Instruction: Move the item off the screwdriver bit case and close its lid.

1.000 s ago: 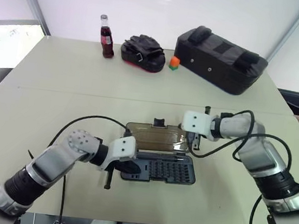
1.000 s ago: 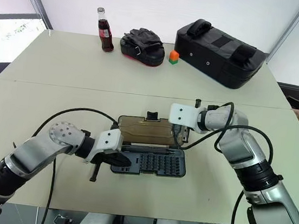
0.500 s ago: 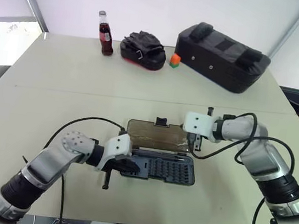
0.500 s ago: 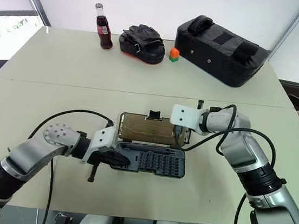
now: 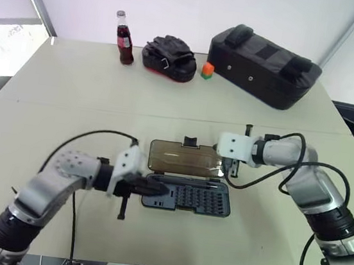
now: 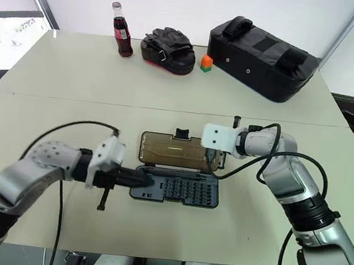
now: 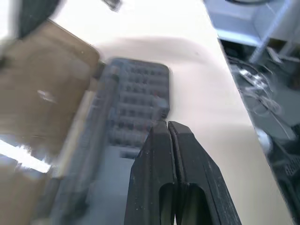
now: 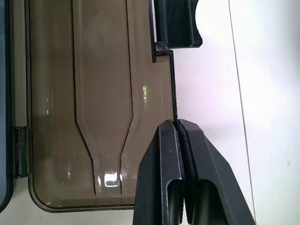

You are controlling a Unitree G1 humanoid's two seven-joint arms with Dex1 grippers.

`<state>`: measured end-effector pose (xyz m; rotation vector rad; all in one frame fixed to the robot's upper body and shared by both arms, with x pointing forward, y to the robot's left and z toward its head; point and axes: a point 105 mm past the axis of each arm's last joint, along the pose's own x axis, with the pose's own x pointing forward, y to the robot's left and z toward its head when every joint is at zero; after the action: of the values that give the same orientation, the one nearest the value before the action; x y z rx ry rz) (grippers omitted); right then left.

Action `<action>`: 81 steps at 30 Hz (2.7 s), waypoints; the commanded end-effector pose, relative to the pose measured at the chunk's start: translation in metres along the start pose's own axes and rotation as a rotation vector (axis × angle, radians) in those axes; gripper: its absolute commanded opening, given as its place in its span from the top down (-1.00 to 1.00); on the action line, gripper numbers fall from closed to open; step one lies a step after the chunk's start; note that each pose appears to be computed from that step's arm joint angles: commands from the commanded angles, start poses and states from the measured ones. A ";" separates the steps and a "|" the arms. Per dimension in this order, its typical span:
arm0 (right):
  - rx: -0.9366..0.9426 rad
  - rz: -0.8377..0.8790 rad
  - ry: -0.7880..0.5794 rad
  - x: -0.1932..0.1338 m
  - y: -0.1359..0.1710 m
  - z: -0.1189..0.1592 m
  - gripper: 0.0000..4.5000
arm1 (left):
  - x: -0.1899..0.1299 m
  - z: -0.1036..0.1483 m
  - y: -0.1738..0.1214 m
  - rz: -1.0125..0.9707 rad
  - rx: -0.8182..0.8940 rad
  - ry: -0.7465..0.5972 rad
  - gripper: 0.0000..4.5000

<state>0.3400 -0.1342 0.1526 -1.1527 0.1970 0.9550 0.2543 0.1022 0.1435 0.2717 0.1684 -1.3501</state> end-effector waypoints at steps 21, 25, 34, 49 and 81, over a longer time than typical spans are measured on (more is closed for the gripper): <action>0.006 -0.087 -0.023 -0.008 -0.015 0.007 0.99 | 0.046 -0.042 0.102 0.156 -0.135 0.066 1.00; 0.015 -0.080 -0.017 -0.008 -0.013 0.006 0.99 | 0.051 -0.043 0.097 0.087 -0.119 0.080 1.00; 0.035 -0.060 -0.009 -0.013 -0.005 0.007 -0.09 | 0.043 -0.055 0.115 0.170 -0.041 0.164 1.00; 0.283 0.038 -0.334 -0.090 0.009 0.086 -0.99 | 0.049 -0.016 0.105 0.066 -0.015 -0.034 1.00; 0.537 0.230 -0.284 -0.070 0.099 0.081 0.99 | 0.048 0.033 0.050 -0.393 0.114 0.030 1.00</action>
<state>0.2038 -0.1039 0.1570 -0.4924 0.3629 1.1417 0.3050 0.0574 0.1436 0.3876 0.2483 -1.7580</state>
